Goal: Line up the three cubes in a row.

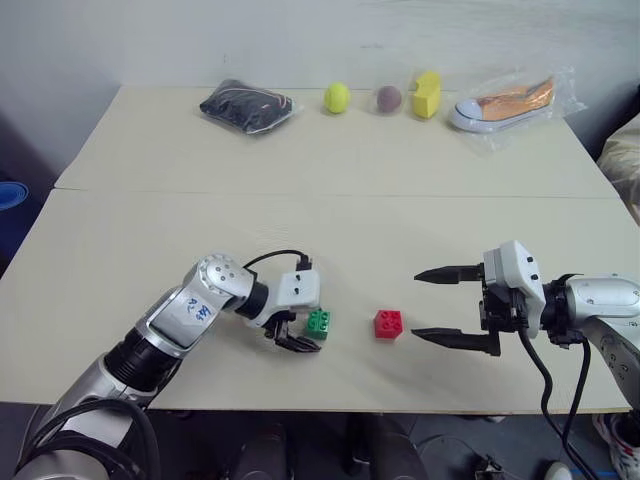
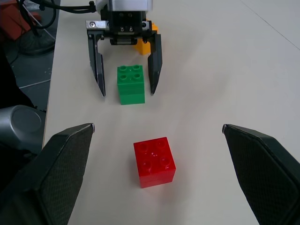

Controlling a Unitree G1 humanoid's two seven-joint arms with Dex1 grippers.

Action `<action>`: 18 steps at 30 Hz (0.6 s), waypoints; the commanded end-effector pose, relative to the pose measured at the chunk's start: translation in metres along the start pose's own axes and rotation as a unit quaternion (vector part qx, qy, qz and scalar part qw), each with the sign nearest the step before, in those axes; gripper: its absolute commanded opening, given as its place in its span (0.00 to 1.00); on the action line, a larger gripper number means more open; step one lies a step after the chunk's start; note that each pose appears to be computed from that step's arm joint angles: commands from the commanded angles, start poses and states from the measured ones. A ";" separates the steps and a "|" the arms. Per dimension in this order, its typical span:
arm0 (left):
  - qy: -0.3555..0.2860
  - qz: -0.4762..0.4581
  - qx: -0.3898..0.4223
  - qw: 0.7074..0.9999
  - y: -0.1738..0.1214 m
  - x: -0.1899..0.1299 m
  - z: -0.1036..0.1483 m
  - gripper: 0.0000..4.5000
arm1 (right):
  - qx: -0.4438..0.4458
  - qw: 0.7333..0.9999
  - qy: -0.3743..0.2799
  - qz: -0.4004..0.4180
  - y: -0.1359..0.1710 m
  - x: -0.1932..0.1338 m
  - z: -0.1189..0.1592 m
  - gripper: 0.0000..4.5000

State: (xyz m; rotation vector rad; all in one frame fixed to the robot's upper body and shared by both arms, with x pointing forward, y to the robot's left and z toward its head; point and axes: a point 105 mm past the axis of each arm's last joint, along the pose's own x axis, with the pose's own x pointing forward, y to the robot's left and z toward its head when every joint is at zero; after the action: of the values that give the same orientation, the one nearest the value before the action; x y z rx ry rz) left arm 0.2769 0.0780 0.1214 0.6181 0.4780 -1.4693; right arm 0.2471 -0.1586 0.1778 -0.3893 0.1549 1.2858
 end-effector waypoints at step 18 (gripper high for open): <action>-0.039 0.213 -0.152 0.964 -0.007 -0.127 -0.030 0.99 | -0.006 0.998 -0.020 0.056 -0.001 -0.003 0.014 1.00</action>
State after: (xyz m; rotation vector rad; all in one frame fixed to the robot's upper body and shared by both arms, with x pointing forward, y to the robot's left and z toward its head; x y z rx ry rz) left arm 0.2637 0.1962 0.1721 0.3471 0.5123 -0.9920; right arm 0.2516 -0.1601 0.1846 -0.3567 0.1578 1.3670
